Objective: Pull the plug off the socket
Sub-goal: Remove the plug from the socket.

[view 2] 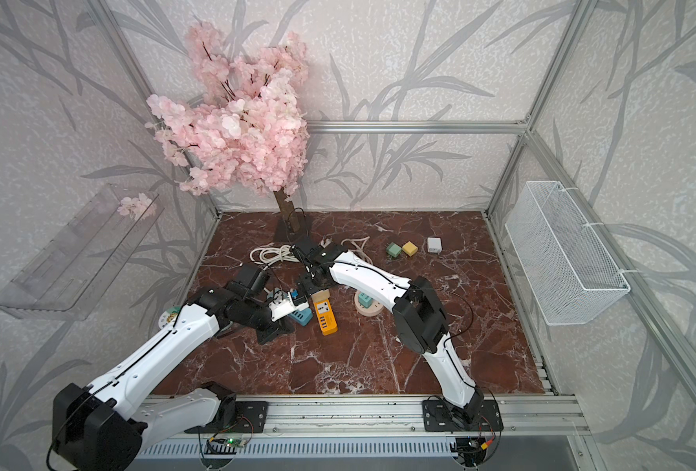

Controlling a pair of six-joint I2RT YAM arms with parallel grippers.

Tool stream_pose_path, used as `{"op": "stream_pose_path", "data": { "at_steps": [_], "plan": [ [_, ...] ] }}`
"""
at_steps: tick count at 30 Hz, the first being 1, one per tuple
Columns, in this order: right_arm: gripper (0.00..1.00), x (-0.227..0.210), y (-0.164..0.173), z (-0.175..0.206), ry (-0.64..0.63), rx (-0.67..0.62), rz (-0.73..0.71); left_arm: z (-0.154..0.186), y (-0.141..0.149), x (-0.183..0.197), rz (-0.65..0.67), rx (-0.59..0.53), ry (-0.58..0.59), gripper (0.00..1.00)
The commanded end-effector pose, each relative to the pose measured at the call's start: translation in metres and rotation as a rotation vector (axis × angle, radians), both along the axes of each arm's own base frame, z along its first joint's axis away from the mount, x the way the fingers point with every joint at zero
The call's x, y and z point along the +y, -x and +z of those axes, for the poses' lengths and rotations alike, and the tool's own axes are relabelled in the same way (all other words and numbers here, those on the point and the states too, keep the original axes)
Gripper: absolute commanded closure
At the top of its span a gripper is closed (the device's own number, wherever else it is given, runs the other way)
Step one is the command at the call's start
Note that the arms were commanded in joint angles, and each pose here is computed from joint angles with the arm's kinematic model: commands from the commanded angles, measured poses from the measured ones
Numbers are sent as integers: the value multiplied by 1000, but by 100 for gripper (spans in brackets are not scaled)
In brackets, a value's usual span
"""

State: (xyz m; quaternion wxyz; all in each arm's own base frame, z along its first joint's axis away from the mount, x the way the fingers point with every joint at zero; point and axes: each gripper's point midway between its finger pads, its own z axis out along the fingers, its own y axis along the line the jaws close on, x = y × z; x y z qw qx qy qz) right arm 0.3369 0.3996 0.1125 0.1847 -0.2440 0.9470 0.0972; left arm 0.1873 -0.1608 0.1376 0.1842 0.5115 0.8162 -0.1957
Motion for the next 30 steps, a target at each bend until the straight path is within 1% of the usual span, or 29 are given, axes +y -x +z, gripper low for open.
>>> {"op": "stream_pose_path", "data": {
  "at_steps": [1, 5, 8, 10, 13, 16, 18, 21, 25, 30],
  "plan": [
    [12, -1, 1, -7, 29, 21, -11, -1, -7, -1, -4, -39, -14, 100],
    [11, 1, 0, -4, 19, 10, 3, 3, -12, -3, 27, -43, -5, 100],
    [8, -2, -4, 5, 23, -16, 23, 5, -12, -1, 47, -36, -14, 100],
    [8, -2, -5, 8, 7, -5, 28, 4, -11, 1, 50, -36, -20, 100],
    [8, 4, -1, 3, -10, 38, 41, 3, -11, 1, 55, -37, -19, 100],
    [8, 5, 0, -10, 20, 70, 29, 3, -12, -1, 55, -39, -4, 100],
    [8, 5, -1, -17, 41, 68, 16, 2, -14, -4, 46, -51, 13, 100],
    [10, 4, -4, -21, 51, 60, 4, -2, -18, -10, 28, -82, 22, 100],
    [11, -1, -10, -19, 77, 29, -11, -9, -20, -25, -42, -125, -6, 100],
    [16, -2, -10, -19, 81, 34, -6, -19, -41, -43, -78, -253, -49, 100]
  ]
}}
